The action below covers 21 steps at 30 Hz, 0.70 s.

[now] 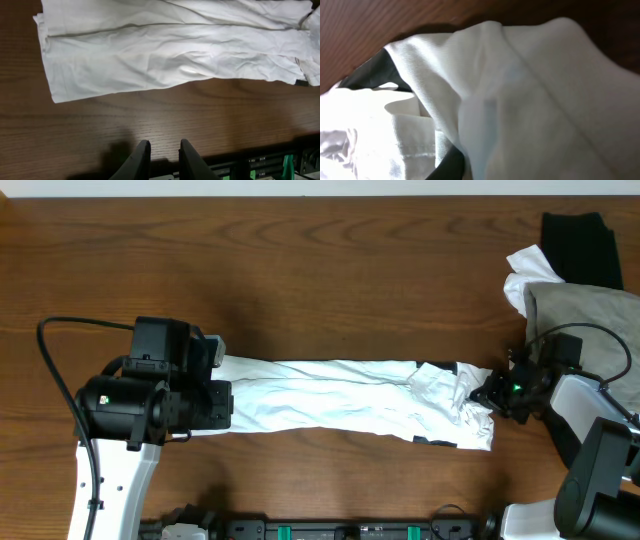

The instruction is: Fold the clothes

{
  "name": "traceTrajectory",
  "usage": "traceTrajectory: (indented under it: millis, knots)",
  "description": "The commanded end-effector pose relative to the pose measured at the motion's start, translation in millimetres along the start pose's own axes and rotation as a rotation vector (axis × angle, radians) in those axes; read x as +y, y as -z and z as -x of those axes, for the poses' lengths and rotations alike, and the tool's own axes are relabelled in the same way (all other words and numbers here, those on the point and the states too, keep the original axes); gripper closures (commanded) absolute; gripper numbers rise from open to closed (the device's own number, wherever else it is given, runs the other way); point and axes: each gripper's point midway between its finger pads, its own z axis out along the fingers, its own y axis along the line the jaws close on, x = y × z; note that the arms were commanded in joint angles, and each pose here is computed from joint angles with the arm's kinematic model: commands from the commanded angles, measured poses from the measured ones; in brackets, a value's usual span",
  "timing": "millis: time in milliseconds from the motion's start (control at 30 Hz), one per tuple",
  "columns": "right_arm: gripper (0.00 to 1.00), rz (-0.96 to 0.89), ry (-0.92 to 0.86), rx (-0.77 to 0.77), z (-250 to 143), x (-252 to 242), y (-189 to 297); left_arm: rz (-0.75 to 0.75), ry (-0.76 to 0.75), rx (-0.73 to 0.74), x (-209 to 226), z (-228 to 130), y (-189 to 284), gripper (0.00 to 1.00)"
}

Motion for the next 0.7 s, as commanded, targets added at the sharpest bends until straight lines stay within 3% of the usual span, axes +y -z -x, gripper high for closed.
traceTrajectory:
  millis: [0, 200, 333, 500, 667]
  knots:
    - [0.96, -0.077, -0.039, 0.091, -28.7, -24.3, -20.0, 0.012, 0.016, 0.0, 2.1, -1.6, -0.3, 0.79]
    - [0.99, -0.07, -0.024, 0.057, -19.3, -22.3, -20.4, 0.012, 0.016, -0.001, 2.1, -1.5, -0.3, 0.79]
    - [0.99, -0.052, 0.006, -0.016, 7.0, -11.7, -10.8, 0.012, 0.016, -0.001, 2.1, -1.5, -0.3, 0.79]
    - [0.99, -0.033, 0.053, -0.124, 57.0, 18.6, 30.4, 0.012, 0.017, -0.001, 2.1, -1.5, -0.3, 0.79]
    - [0.99, -0.129, 0.07, -0.227, 101.2, 31.5, 83.9, 0.012, 0.021, -0.001, 2.1, -1.5, -0.3, 0.79]
